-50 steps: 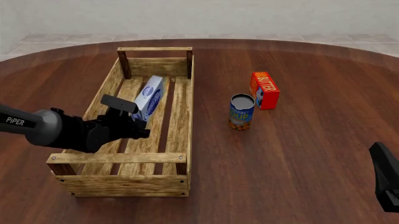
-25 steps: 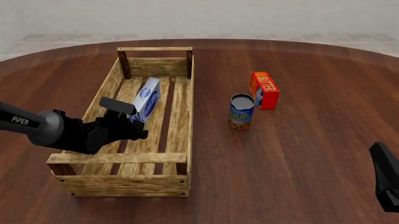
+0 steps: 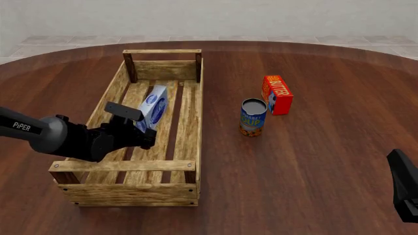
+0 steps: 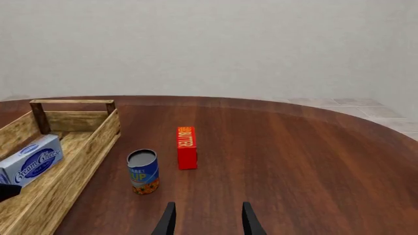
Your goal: Pick up the cream cheese and put it in the tray.
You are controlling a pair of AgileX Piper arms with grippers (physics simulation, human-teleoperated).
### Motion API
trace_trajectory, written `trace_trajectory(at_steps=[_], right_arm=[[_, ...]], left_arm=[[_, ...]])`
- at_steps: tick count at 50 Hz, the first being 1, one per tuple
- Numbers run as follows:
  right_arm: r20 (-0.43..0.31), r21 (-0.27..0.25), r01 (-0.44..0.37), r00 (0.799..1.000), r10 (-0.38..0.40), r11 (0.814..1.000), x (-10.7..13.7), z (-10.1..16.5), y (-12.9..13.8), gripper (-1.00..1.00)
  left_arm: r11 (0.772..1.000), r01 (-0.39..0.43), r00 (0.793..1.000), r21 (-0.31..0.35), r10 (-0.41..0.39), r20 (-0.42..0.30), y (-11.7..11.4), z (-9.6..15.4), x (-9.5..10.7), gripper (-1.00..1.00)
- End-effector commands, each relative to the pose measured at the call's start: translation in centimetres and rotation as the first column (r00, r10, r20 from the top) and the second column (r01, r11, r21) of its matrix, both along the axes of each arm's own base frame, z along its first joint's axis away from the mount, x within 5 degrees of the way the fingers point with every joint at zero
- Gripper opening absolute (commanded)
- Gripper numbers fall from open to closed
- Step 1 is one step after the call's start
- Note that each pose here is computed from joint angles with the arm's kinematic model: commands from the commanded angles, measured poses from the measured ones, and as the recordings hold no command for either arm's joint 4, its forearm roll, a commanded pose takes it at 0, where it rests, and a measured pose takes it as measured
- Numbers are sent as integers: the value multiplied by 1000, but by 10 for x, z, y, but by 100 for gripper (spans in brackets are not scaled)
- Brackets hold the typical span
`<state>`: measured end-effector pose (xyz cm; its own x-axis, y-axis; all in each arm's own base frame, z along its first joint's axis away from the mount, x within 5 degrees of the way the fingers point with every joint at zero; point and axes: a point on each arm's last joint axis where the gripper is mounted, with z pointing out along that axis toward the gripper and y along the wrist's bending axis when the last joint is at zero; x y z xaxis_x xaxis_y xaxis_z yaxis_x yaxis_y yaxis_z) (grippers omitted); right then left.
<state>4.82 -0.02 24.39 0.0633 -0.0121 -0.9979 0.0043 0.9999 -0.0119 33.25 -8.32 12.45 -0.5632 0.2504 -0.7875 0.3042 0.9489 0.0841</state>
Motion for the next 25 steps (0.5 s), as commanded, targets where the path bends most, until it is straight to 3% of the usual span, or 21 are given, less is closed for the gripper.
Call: trace_trajectory(at_steps=[1, 25], right_arm=[[0, -1, 1, 1000, -1, 1000, 0, 0, 0, 100], [-2, -2, -1, 1000, 1, 1000, 0, 0, 0, 100]], left_arm=[[1000, 15, 1000, 13, -15, -15, -2, -2, -4, 100], [1000, 21, 999, 15, -22, 48, 2, 30, -10, 100]])
